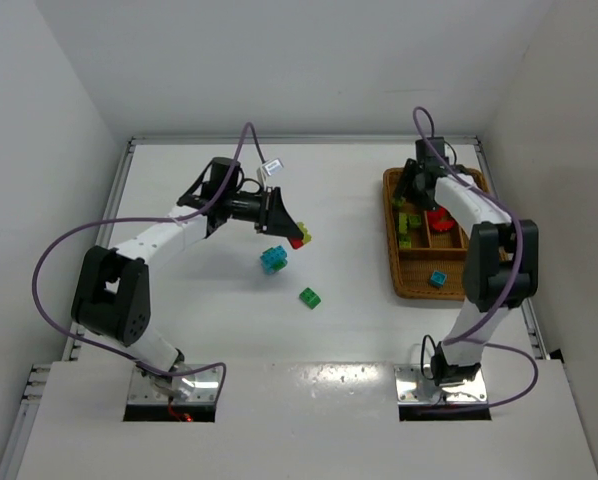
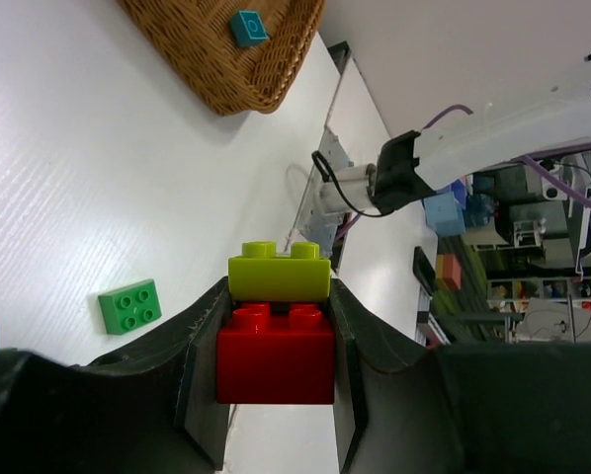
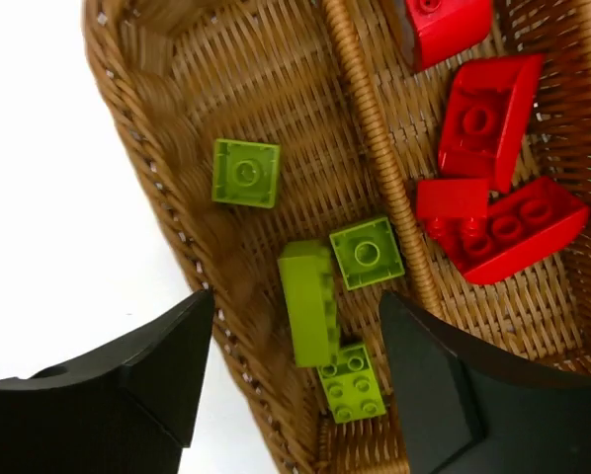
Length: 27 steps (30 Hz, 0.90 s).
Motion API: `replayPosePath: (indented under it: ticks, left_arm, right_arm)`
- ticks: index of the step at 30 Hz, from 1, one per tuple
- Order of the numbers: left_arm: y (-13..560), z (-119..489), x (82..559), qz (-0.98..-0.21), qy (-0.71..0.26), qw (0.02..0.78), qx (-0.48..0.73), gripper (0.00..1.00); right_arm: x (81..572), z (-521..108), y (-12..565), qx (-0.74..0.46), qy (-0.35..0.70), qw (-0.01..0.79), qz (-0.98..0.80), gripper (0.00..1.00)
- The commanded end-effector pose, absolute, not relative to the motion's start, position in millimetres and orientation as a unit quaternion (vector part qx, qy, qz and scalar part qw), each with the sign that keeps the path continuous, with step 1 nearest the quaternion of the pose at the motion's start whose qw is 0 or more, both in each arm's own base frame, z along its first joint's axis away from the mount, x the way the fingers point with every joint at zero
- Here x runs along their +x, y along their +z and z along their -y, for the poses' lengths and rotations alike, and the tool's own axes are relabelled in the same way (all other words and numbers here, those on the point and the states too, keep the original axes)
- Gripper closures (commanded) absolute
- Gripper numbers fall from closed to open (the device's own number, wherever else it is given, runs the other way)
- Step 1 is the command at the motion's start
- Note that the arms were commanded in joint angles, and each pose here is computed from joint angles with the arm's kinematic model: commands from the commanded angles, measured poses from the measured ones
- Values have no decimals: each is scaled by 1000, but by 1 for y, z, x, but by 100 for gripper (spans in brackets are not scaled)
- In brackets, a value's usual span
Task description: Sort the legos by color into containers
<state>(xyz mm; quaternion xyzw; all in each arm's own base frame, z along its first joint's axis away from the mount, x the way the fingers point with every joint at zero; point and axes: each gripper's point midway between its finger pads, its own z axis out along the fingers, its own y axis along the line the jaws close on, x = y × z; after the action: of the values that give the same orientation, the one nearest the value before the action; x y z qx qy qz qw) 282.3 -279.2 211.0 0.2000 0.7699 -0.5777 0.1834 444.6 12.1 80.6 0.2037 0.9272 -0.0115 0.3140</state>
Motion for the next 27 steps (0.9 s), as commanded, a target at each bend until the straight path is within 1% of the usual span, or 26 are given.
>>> replayPosePath:
  ticks: [1,2,3,4,5,6,7,8,9,10,12,13,15,17,21,24,25,27]
  left_arm:
    - [224,278,284,-757,-588,193,211,100]
    - [224,278,282,-753,-591,192,217,100]
    - [229,279,281,-748,-595,192,223,100]
    - [230,279,279,-743,-598,192,231,100]
    - [231,278,276,-736,-604,189,241,100]
    - [232,278,275,-734,-606,187,243,100]
    - [232,278,275,-732,-605,191,247,100]
    - [236,279,275,-726,-608,194,256,100]
    - [237,279,273,-723,-612,191,259,100]
    - [240,279,274,-720,-611,197,265,100]
    - [241,279,272,-717,-614,194,267,100]
    - [243,279,274,-714,-613,200,273,100]
    - [243,279,274,-714,-613,200,273,100]
    - [244,279,272,-711,-616,198,275,100]
    - [250,279,272,-706,-615,208,283,100]
    - [250,279,272,-706,-615,208,283,100]
    - [250,279,272,-706,-615,208,283,100]
    - [250,279,272,-706,-615,208,283,100]
  right_arm:
    - [452,-29,141,178,36,379,-907,35]
    - [449,-40,151,150,68,390,-906,38]
    - [452,-56,168,121,115,420,-892,41]
    - [440,-74,167,88,161,418,-890,42]
    - [421,-115,197,9,263,424,-866,42]
    - [409,-137,206,-33,312,420,-852,42]
    - [397,-156,213,-70,352,412,-837,40]
    - [377,-178,220,-115,406,384,-821,38]
    - [363,-197,215,-141,433,355,-816,38]
    - [343,-213,219,-171,478,321,-799,35]
    - [315,-241,219,-215,526,277,-775,32]
    - [309,-248,222,-229,533,274,-767,30]
    - [292,-269,219,-256,550,247,-755,28]
    - [287,-281,224,-274,559,240,-745,28]
    - [276,-291,216,-289,569,211,-741,28]
    - [275,-297,219,-298,582,204,-729,36]
    - [272,-297,221,-302,588,200,-724,41]
    - [269,-300,218,-303,593,190,-722,46]
